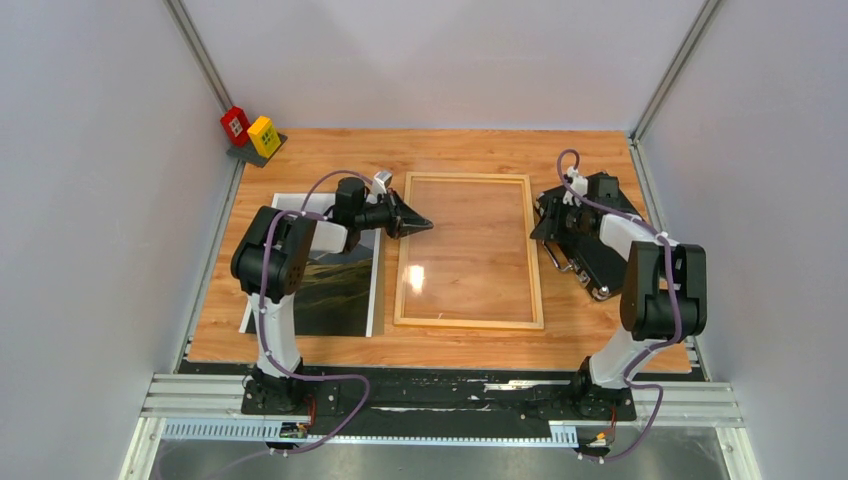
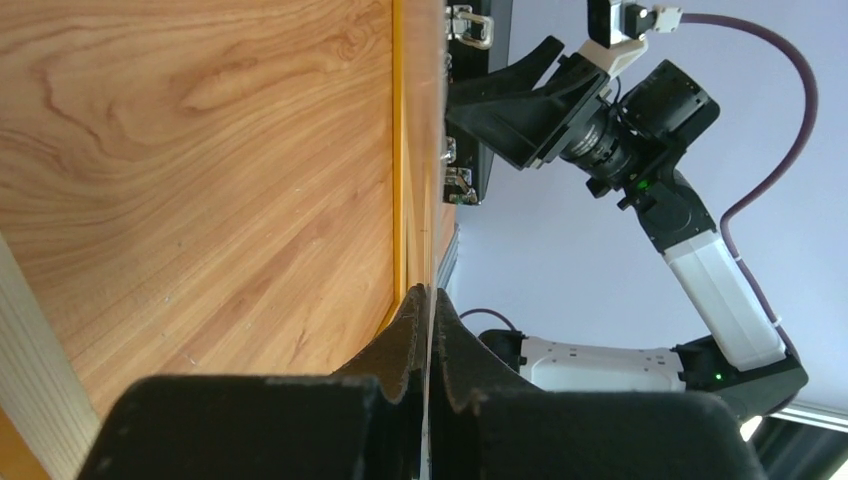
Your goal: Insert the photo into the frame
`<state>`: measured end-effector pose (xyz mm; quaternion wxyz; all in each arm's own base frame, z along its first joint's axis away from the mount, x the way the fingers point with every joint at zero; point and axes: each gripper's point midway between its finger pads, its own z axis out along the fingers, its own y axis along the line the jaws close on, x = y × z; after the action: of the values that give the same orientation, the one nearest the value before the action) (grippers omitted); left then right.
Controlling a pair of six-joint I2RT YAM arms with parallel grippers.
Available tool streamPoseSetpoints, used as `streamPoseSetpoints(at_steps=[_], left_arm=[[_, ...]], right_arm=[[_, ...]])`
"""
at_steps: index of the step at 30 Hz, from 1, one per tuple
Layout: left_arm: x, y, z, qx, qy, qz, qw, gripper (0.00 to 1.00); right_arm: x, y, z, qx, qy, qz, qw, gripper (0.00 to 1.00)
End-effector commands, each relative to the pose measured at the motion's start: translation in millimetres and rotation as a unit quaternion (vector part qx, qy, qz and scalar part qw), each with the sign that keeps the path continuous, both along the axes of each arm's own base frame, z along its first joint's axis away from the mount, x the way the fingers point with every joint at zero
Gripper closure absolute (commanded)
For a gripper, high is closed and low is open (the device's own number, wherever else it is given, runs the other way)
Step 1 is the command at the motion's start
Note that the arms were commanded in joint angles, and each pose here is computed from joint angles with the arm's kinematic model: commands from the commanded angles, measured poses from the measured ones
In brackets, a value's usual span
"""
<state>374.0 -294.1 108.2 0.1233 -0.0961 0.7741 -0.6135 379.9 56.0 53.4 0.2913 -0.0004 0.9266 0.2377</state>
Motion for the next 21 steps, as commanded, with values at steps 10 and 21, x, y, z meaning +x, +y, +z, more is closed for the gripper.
streamPoseSetpoints(at_steps=[10,21], left_arm=[[-5,-9,12,-0.014,-0.028,-0.018,0.999,1.00],[-5,-9,14,-0.016,-0.045,-0.021,0.999,1.00]], right_arm=[[16,-12,24,-0.028,-0.042,-0.005,0.999,0.57],[13,-5,13,-0.004,-0.019,0.001,1.000,0.57]])
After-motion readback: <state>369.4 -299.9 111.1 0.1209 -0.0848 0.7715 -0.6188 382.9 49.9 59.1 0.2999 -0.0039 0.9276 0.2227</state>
